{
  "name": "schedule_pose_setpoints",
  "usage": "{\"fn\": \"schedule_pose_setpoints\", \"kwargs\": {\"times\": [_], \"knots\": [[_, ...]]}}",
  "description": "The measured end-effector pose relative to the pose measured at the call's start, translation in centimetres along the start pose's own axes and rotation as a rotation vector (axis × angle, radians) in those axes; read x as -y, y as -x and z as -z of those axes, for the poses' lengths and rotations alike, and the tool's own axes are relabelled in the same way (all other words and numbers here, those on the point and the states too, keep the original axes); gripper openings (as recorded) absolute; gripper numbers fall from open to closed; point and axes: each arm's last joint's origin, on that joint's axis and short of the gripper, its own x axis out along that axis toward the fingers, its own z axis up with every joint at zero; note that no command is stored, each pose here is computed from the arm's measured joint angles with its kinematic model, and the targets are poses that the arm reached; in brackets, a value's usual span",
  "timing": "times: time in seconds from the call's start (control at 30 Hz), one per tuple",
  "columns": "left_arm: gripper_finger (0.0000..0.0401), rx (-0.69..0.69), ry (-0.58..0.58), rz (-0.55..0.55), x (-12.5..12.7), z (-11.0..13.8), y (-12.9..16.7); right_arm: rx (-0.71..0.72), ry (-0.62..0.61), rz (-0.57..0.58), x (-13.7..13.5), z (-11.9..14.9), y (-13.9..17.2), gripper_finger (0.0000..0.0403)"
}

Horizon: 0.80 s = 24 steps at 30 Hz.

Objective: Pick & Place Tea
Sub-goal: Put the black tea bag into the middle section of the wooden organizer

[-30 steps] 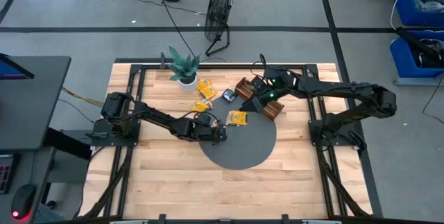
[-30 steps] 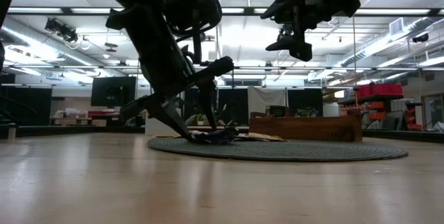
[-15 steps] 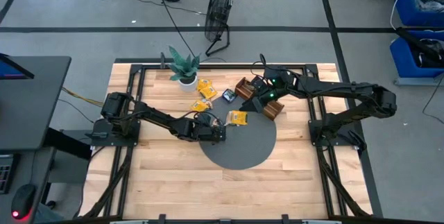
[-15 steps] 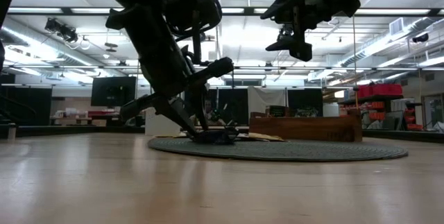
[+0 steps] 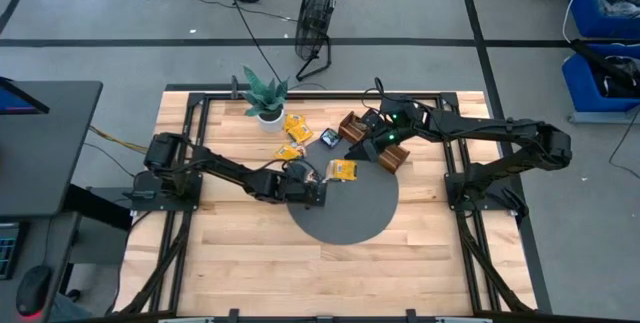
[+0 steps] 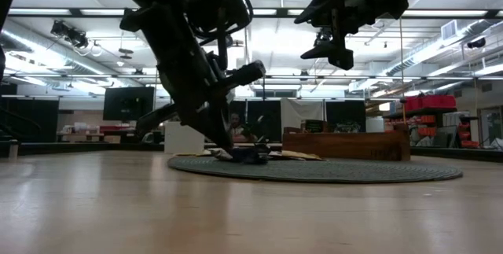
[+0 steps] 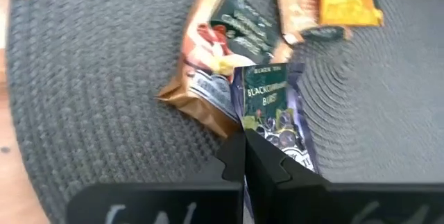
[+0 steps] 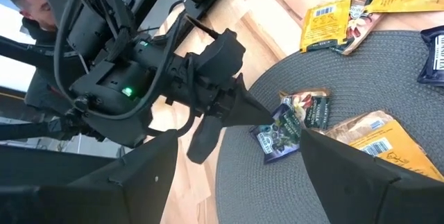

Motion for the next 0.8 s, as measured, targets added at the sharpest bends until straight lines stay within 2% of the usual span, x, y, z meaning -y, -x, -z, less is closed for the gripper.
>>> {"fn": "schedule_pose_setpoints", "kwargs": {"times": [0.43,0.67,0.8], "knots": [[0.0001,0.04,-0.297,0.133,1.5,-1.5,4.2,0.006,0.014,-0.002,0.0,-0.1,0.0,0.0308],[0.0001,0.099,-0.522,0.187,2.1,-2.4,6.2,0.005,0.17,0.003,0.0,0.0,0.0,0.0308],[0.0001,0.159,-0.632,0.18,2.2,-2.9,6.8,0.037,0.262,0.065,0.1,-0.1,0.0,0.0308]]}}
